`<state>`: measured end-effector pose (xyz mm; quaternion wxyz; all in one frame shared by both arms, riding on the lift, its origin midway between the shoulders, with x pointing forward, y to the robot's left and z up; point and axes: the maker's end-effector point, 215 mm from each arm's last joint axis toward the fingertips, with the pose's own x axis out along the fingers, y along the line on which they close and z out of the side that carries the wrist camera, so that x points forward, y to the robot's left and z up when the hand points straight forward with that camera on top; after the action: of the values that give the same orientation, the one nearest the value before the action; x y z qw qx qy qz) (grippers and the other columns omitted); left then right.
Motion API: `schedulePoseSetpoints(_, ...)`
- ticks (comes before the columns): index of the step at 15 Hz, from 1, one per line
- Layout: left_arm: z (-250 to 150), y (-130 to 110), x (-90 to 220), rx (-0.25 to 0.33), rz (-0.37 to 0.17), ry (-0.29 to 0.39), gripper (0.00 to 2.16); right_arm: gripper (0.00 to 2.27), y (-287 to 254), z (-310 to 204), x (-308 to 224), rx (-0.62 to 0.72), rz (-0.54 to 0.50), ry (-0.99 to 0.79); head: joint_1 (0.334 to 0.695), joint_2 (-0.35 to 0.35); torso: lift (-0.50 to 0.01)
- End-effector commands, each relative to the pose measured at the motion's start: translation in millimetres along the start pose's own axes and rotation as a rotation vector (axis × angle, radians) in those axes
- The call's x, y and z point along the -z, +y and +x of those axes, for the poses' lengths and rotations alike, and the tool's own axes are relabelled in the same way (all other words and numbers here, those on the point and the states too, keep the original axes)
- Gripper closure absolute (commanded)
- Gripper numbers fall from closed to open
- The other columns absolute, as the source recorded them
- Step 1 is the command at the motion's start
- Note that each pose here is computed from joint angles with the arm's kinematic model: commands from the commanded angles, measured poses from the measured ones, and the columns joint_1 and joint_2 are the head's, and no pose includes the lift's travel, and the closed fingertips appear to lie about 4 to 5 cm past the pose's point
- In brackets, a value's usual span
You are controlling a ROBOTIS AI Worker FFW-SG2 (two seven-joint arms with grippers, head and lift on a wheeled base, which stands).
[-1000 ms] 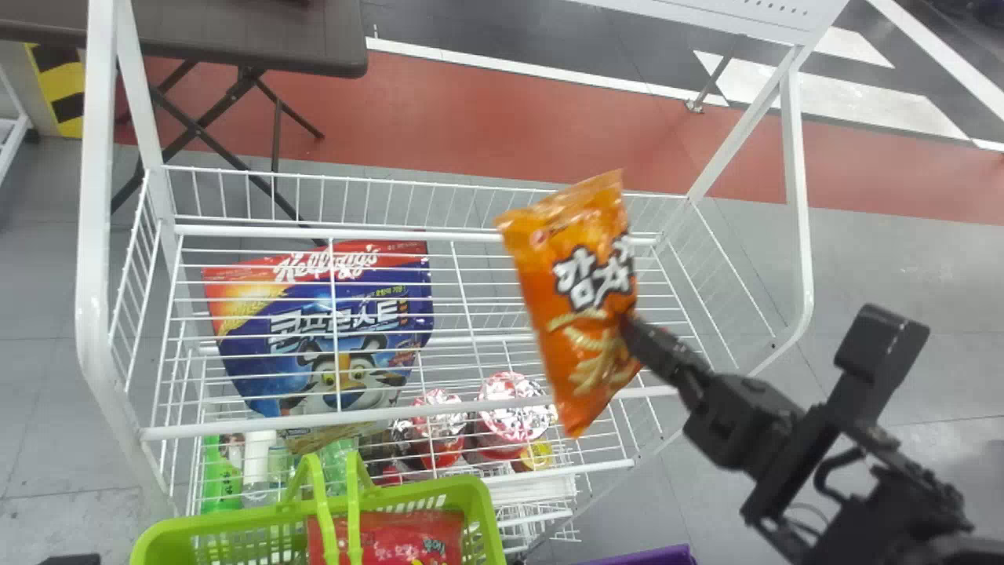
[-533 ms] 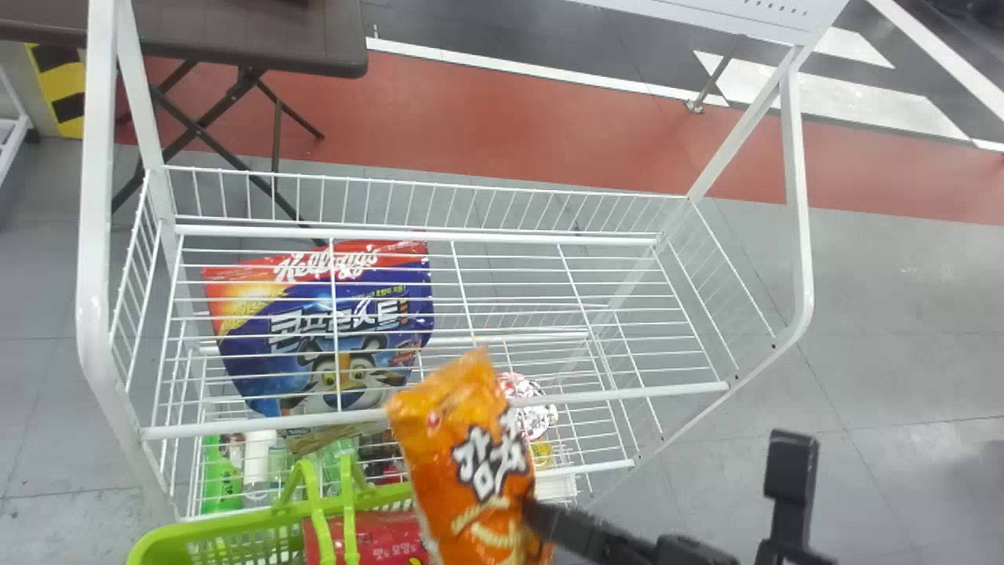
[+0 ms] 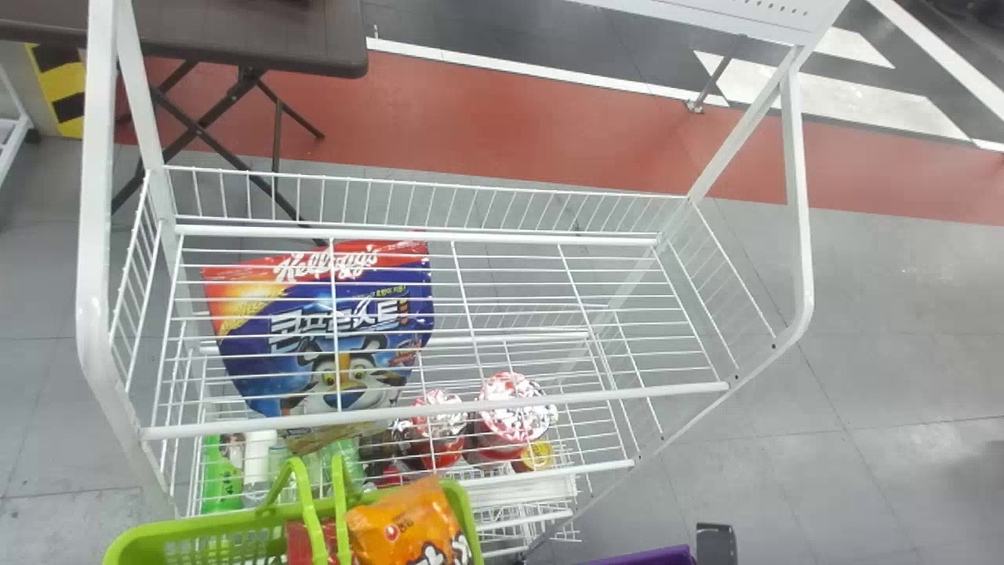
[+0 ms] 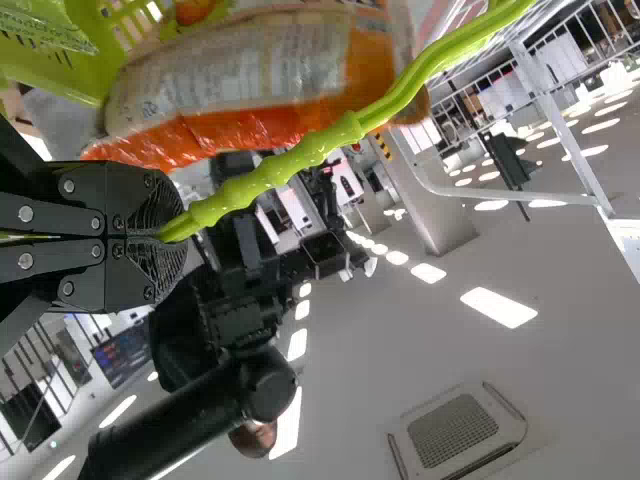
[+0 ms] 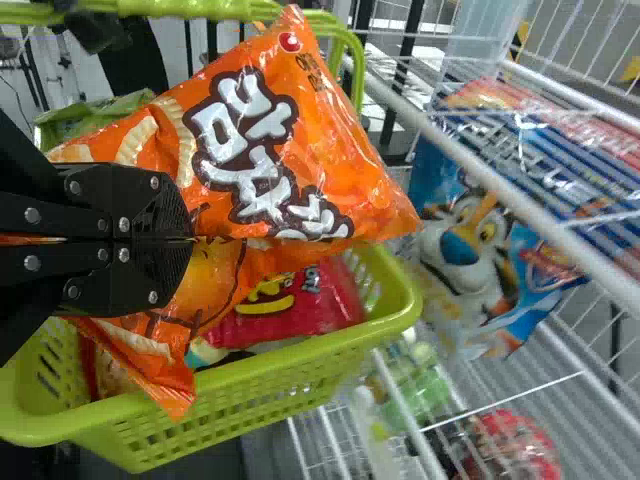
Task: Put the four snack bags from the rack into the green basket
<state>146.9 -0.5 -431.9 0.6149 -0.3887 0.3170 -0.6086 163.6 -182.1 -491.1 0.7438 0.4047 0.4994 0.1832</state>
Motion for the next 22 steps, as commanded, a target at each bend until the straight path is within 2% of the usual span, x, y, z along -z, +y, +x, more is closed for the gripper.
schedulePoseSetpoints(1,0.3,0.3,-0.4,0.001,0.002,0.000,2.14,2.22,-11.4,3.6,3.9,0.012,0.022,0.001,0.695,-0.350,-0.006)
schedulePoseSetpoints(5,0.8,3.2,-2.0,-0.002,0.003,0.001,2.14,2.22,-2.3,4.0,26.0,-0.006,0.054,0.082,0.695,-0.350,-0.006)
schedulePoseSetpoints(8,1.8,3.3,-1.2,0.003,0.000,0.002,2.14,2.20,1.3,6.5,24.4,-0.012,0.046,0.078,0.695,-0.350,-0.006)
schedulePoseSetpoints(9,0.4,3.2,-1.0,0.004,-0.003,-0.001,2.14,1.91,-3.2,5.9,14.6,-0.002,0.034,0.047,0.695,-0.350,-0.006)
schedulePoseSetpoints(10,-0.8,3.8,-1.0,0.002,-0.004,-0.003,2.14,1.33,-7.9,4.3,4.6,0.004,0.026,0.015,0.695,-0.350,-0.006)
schedulePoseSetpoints(11,-0.7,3.5,-1.5,0.002,-0.002,-0.003,2.14,0.13,-11.3,0.9,-5.6,0.012,0.014,-0.013,0.695,-0.350,-0.006)
schedulePoseSetpoints(12,-0.2,3.8,-0.8,0.002,-0.004,-0.002,2.14,0.00,-13.3,-1.5,-14.7,0.017,0.000,-0.041,0.695,-0.350,-0.006)
schedulePoseSetpoints(19,4.4,1.8,0.6,0.006,-0.001,0.010,2.14,0.07,-2.7,-3.1,-39.9,0.028,-0.066,-0.092,0.695,-0.350,-0.006)
schedulePoseSetpoints(22,4.4,1.4,0.9,0.006,-0.001,0.010,2.14,0.07,9.0,-12.6,-76.3,0.041,-0.168,-0.187,0.695,-0.350,-0.006)
